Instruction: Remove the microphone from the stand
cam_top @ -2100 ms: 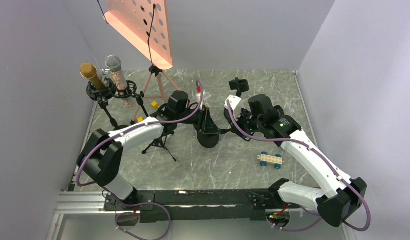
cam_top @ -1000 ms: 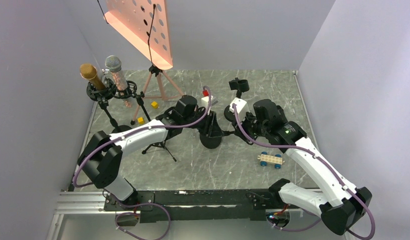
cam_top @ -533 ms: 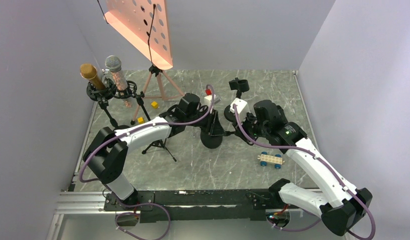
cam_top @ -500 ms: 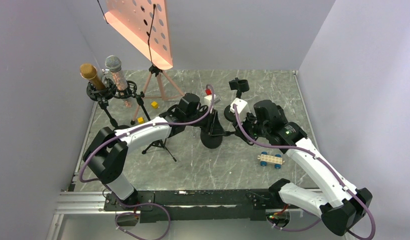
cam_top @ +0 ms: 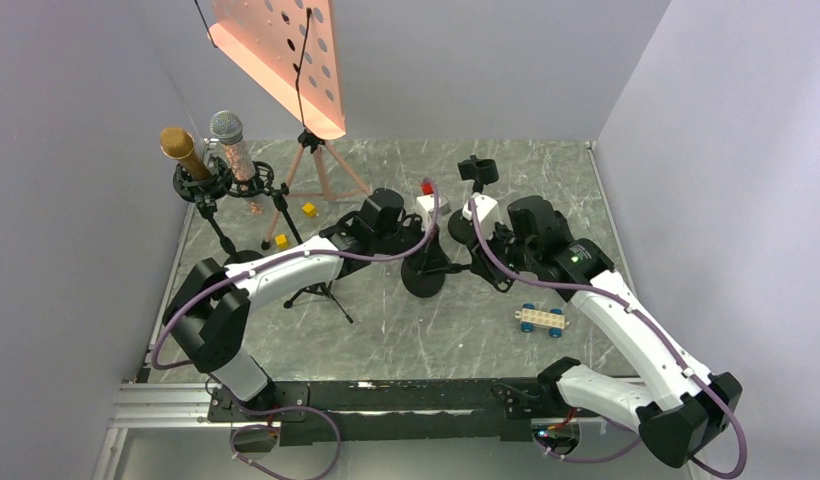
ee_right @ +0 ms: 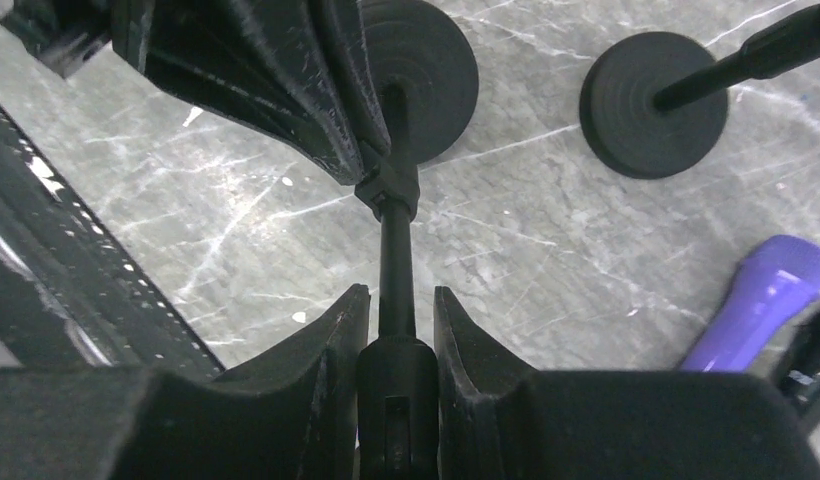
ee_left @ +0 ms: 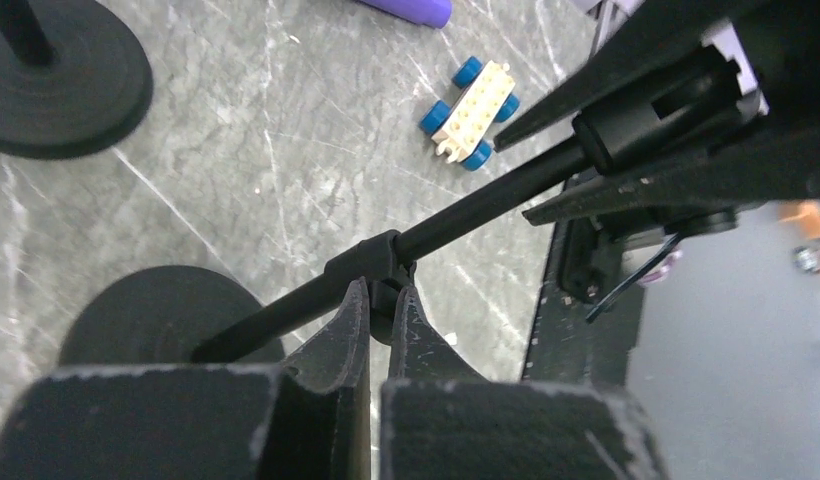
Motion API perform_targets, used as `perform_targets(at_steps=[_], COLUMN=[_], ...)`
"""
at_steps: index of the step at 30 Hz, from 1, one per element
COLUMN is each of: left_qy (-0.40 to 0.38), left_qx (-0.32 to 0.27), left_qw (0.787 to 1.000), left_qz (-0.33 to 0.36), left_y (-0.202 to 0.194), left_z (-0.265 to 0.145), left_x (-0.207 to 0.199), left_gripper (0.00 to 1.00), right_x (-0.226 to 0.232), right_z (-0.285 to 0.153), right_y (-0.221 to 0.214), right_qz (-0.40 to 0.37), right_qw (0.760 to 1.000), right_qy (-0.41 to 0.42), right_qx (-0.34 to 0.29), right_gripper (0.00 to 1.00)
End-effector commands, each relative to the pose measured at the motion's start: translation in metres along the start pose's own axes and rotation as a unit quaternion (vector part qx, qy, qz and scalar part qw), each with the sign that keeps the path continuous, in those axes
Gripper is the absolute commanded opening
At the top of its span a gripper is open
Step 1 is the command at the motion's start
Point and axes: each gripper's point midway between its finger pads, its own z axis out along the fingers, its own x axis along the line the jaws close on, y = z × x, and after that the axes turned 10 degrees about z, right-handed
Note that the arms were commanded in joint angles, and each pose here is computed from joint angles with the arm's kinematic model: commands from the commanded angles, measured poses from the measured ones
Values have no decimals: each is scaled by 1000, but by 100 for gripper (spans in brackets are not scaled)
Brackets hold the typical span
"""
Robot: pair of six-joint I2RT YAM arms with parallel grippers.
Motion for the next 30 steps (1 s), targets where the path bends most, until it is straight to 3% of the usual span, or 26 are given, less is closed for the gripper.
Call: perform_targets(at_steps=[1,6,10,12,18,20,21,22,23,27,30], left_qy=[-38,-20,-8,8,51,51,47,42,29,12,28], left_qx=[-7,-1,-23,-27,-78,-83,-82,-74,-53,-31,-15], left_qw=[981,944,897,863,733,709,711,727,758,858,921], left_qz=[188,330,441,504,673,699,697,682,649,512,388], left_y=[8,-3,7,13,37,37,37,36,28,34,37], left_z=[-4,-10,-15,-16,-19,-18,-18,-18,-19,-44,-62], left_x=[-31,-40,-43,-35,-26,-26,-27,-27,-26,-36,-41], left_gripper=[0,0,0,0,0,0,4,19,33,63,76], right_x=[6,1,-1,-2,-6,-5,-6,-6,-7,-12,-15], right_z=[-5,-4,-6,-8,-14,-13,-11,-10,-9,-7,-8], right_y=[40,42,49,53,70,69,68,67,67,70,71], right_qz=[74,129,133,138,168,176,178,178,175,157,147], right_qw=[995,989,988,988,984,982,982,982,983,986,988], right_qy=[39,63,69,71,59,63,63,63,62,54,46], right_qx=[-50,-32,-23,-18,-12,-7,-4,-3,-3,-9,-16], right_gripper=[0,0,0,0,0,0,0,0,0,0,0])
